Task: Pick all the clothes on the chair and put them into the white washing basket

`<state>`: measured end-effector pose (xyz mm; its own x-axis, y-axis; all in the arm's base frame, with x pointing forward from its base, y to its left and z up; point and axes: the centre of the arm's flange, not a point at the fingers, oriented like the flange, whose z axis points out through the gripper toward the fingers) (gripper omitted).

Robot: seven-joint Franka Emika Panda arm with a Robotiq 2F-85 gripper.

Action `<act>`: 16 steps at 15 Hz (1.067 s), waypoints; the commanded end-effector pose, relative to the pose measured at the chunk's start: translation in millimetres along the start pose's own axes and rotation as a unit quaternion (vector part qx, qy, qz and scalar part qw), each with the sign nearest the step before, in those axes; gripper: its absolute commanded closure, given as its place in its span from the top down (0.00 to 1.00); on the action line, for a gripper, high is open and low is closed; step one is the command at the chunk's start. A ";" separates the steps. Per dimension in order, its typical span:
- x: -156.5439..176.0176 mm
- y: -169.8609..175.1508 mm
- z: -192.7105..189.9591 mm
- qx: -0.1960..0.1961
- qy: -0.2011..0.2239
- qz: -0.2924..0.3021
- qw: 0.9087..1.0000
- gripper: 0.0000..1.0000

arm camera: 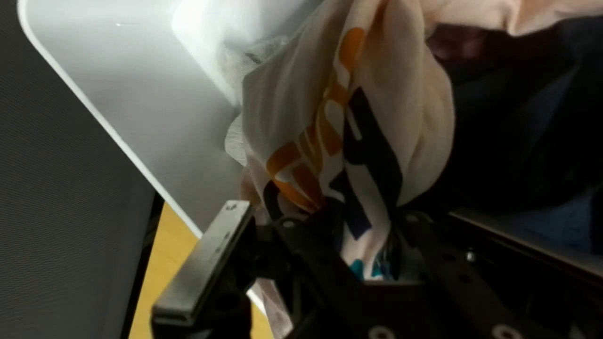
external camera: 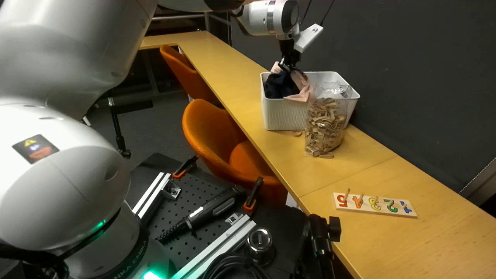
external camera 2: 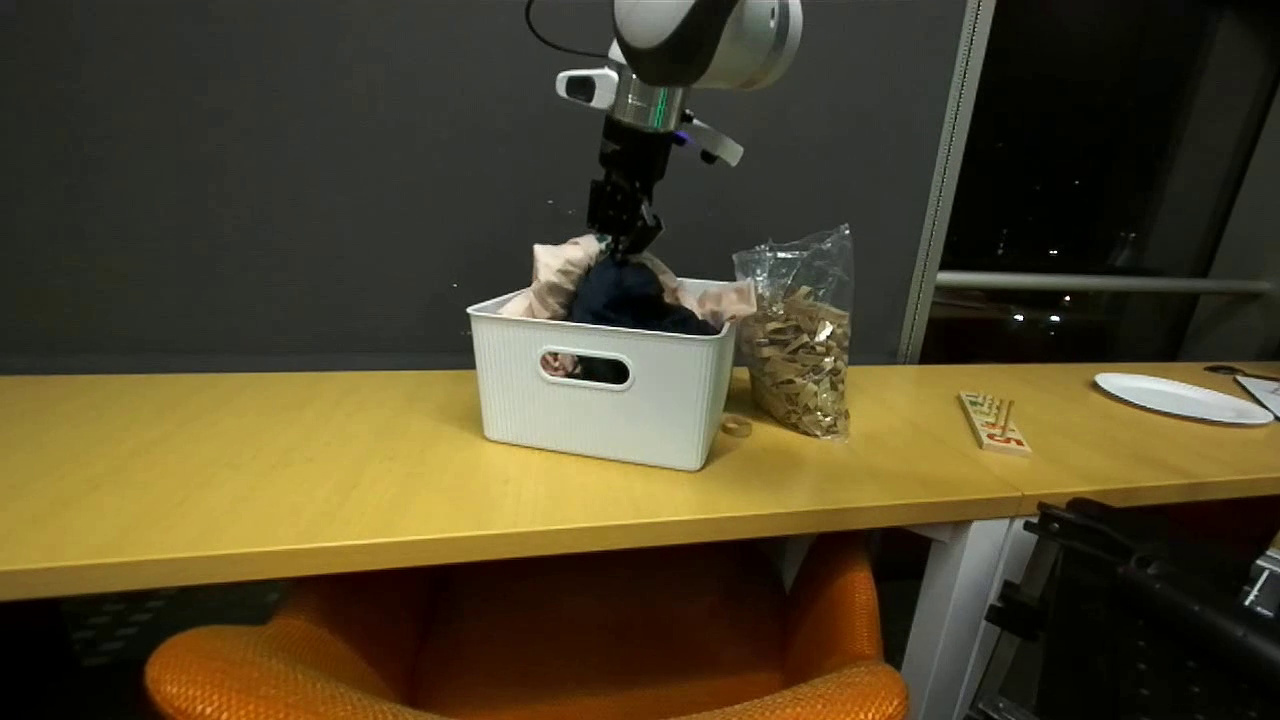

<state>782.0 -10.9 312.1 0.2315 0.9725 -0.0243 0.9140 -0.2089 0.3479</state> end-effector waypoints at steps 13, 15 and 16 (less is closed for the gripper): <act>15.8 -48.9 -16.8 0.011 -0.010 0.028 0.999 0.82; 23.3 -55.5 -44.1 0.014 -0.013 0.042 0.999 0.96; 27.1 -60.4 -58.2 0.013 -0.017 0.056 0.998 1.00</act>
<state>754.4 18.3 307.0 0.2960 0.9552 -0.0052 0.9047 -0.2786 0.3223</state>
